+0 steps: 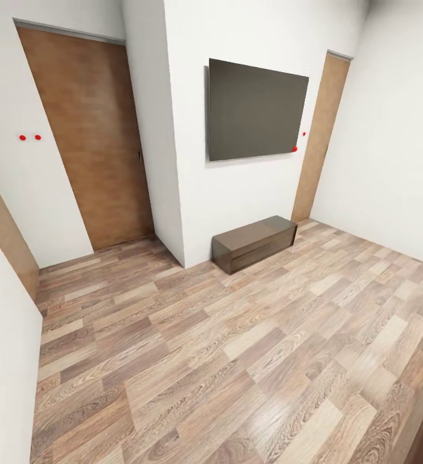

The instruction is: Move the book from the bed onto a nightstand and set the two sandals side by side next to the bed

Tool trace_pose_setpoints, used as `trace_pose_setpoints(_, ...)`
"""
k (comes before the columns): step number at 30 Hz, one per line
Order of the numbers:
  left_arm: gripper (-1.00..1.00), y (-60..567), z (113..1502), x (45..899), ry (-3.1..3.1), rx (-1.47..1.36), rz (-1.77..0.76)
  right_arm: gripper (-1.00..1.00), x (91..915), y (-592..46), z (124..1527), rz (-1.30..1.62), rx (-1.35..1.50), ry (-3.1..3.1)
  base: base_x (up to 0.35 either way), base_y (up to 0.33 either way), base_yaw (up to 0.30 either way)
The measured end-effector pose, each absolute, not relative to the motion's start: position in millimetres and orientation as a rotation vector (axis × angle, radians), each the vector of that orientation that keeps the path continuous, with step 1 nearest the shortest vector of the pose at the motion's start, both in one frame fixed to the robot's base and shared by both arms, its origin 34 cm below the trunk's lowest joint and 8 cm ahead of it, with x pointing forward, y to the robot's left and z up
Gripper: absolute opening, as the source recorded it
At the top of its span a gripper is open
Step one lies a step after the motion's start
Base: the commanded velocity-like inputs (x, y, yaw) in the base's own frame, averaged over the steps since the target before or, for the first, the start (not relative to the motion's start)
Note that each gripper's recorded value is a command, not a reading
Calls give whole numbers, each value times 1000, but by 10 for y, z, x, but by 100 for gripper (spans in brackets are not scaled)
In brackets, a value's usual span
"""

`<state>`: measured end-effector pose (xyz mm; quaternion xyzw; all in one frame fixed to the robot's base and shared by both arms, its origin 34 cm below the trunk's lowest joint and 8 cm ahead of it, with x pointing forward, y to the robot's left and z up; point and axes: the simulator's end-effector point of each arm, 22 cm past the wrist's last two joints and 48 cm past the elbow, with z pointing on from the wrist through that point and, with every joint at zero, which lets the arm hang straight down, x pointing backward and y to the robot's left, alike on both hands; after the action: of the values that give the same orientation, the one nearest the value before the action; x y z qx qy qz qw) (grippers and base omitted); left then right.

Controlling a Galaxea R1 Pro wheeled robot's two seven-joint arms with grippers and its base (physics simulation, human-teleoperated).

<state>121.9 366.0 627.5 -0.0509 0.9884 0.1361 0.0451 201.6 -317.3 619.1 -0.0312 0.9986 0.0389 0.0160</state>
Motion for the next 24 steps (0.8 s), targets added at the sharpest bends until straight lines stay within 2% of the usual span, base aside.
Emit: trace_pose_setpoints(24,100,3659,6275,1218,3019,-156,415,100,2016,-3173,6191,121,-97,3106,0,0,0)
